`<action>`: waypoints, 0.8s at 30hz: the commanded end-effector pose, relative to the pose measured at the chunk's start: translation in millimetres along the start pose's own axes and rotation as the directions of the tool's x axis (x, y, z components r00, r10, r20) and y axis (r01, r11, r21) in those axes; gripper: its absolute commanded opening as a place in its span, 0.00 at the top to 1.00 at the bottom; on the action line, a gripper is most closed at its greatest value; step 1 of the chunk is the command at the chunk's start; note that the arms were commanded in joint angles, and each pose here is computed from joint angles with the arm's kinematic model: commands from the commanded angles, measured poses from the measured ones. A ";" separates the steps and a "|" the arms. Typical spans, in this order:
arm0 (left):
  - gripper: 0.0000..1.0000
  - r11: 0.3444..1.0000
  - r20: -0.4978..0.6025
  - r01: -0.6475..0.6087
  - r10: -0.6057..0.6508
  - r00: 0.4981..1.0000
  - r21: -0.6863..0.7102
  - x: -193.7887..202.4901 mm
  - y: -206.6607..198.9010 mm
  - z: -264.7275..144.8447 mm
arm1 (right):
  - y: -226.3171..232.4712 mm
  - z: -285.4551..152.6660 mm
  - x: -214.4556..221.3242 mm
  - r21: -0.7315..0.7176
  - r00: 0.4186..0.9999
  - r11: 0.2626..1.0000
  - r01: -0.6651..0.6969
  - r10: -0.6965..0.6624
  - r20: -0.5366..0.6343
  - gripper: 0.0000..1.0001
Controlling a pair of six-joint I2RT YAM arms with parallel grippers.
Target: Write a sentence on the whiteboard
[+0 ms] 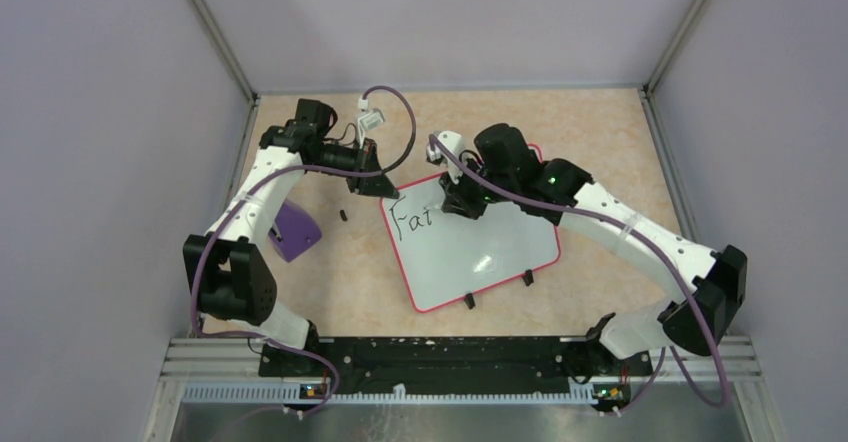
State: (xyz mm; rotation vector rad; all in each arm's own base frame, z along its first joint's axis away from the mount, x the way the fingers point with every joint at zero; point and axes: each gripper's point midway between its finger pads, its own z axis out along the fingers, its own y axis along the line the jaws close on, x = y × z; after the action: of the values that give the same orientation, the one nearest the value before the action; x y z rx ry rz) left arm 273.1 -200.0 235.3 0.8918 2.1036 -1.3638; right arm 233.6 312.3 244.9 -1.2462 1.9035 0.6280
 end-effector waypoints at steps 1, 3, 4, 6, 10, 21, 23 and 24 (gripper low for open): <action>1.00 0.999 0.011 -0.036 0.036 0.999 0.015 -1.6 -7.1 -1.6 | -10.0 -3.8 -28.9 0.043 0.997 0.999 0.004 -0.008 0.081 1.00; 1.00 0.999 0.010 -0.033 0.033 0.999 0.016 -0.4 -6.7 -1.3 | -12.4 -1.7 -26.2 0.055 0.997 0.998 0.005 -0.009 0.076 1.00; 1.00 0.999 0.009 -0.032 0.032 0.999 0.016 -0.1 -6.1 -1.0 | -12.9 -0.1 -23.9 0.057 0.998 0.998 0.005 -0.009 0.069 1.00; 1.00 0.999 0.009 -0.031 0.031 0.999 0.017 -0.1 -6.0 -0.9 | -13.5 2.3 -18.0 0.059 0.999 0.998 0.003 -0.006 0.051 1.00; 1.00 0.999 0.010 -0.034 0.033 0.999 0.016 -0.9 -5.4 -0.8 | -14.2 3.8 -7.3 0.065 1.000 0.998 0.006 -0.007 0.024 1.00; 1.00 1.000 0.006 -0.026 0.026 1.000 0.016 0.0 -3.1 0.4 | -6.2 -5.0 -3.6 0.036 1.000 0.999 0.012 -0.013 0.018 1.00; 1.00 1.000 0.007 -0.026 0.026 1.000 0.014 -0.6 -2.8 0.2 | -3.9 -9.1 -7.9 0.027 0.999 1.000 0.012 -0.013 0.031 1.00; 1.00 1.000 0.007 -0.025 0.025 1.000 0.015 -0.4 -2.8 0.3 | -3.1 -11.4 -10.4 0.025 0.999 1.000 0.012 -0.013 0.038 1.00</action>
State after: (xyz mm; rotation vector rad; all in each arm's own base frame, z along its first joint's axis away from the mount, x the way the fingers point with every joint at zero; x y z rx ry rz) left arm 273.2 -199.8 234.7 0.8920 2.1043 -1.3621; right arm 237.3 311.4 239.3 -1.2407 1.9160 0.6050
